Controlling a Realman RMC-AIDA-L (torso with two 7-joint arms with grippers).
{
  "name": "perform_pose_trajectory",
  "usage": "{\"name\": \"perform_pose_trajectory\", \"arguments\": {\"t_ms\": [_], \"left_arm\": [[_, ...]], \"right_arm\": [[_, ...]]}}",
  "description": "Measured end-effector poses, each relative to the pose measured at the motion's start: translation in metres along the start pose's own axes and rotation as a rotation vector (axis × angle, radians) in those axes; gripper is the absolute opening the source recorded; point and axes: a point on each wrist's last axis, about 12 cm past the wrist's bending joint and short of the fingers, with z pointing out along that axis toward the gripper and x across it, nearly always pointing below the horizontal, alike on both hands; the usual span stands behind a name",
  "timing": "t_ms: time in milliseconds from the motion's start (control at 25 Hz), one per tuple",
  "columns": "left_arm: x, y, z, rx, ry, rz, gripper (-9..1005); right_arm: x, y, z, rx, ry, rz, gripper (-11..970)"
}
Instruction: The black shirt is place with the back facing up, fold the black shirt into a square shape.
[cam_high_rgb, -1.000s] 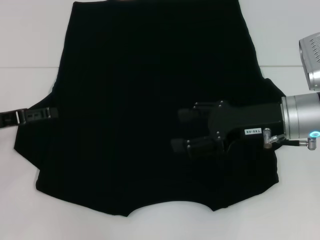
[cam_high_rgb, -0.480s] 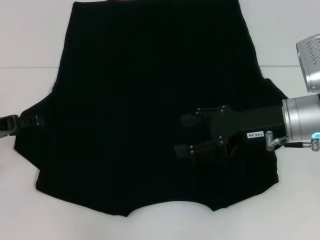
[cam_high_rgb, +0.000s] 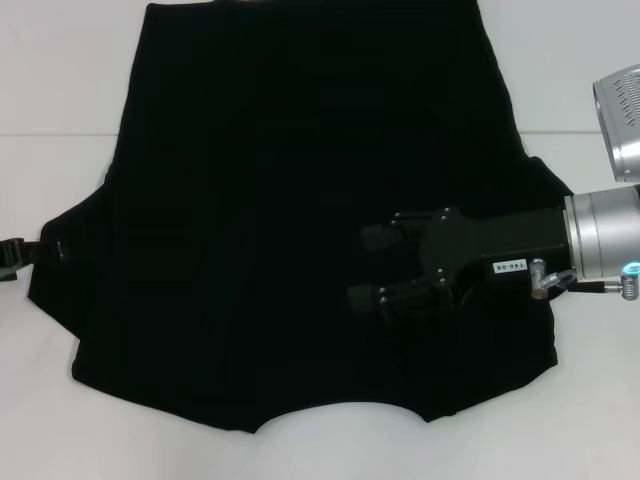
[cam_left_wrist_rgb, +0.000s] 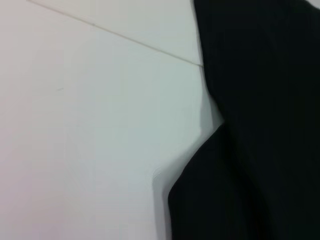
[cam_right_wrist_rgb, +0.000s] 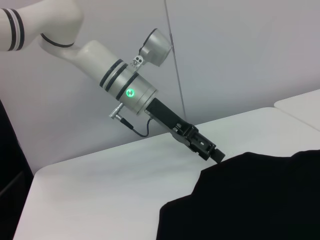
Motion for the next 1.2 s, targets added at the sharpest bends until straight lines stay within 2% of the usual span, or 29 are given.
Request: {"name": "perform_pose_trajectory", "arguments": {"t_ms": [280, 1200], "left_arm": [[0.001, -0.007, 0.008, -0.001, 0.018, 0.023, 934], [0.007, -0.009, 0.013, -0.003, 0.039, 0.028, 922]], "right_arm": [[0.000, 0.000, 0.001, 0.002, -0.002, 0.000, 915], [-0.001, 0.000, 0.002, 0.009, -0.015, 0.002, 914]]}}
